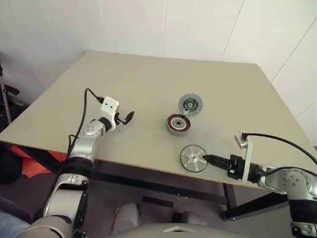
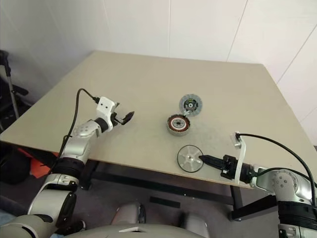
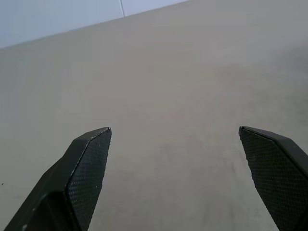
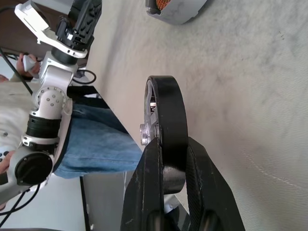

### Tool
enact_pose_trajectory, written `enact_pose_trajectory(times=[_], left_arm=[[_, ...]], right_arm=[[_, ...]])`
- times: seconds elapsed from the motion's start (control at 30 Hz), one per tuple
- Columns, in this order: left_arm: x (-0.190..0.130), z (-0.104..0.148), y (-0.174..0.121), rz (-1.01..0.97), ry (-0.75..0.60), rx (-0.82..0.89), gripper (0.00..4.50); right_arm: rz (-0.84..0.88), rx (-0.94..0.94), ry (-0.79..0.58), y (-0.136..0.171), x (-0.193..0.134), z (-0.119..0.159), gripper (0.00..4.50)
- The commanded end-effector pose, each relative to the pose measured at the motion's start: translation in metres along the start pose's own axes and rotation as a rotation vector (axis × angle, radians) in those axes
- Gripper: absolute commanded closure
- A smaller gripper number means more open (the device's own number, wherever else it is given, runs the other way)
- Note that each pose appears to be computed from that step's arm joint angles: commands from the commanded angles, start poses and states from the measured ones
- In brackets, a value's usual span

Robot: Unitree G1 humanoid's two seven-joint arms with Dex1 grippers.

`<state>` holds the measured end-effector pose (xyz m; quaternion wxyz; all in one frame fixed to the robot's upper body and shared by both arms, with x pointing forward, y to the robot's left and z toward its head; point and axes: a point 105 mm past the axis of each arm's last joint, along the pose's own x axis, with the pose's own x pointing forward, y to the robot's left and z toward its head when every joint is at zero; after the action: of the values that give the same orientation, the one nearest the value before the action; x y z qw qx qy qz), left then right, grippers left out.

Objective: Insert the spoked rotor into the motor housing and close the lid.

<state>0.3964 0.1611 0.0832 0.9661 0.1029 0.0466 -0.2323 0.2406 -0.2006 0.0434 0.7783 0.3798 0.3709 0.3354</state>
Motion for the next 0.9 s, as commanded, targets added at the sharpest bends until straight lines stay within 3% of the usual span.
enact_pose_trajectory(times=[0.03,0.27,0.47,0.67,0.9], left_arm=[[0.002,0.02,0.006,0.017,-0.059,0.033,0.0],[0.003,0.02,0.004,0.014,-0.059,0.036,0.0],[0.002,0.02,0.005,0.015,-0.057,0.038,0.0],[0.002,0.019,0.002,0.015,-0.058,0.044,0.0],[-0.004,0.017,0.005,0.029,-0.054,0.049,0.0]], right_arm=[[0.002,-0.018,-0.094,0.004,0.003,0.029,4.19],[0.214,0.006,-0.233,0.052,0.014,0.082,4.19],[0.289,0.004,-0.197,0.079,0.033,0.092,4.19],[0.165,0.063,-0.177,0.057,0.069,0.089,4.19],[0.06,0.085,-0.188,0.03,0.08,0.088,4.19]])
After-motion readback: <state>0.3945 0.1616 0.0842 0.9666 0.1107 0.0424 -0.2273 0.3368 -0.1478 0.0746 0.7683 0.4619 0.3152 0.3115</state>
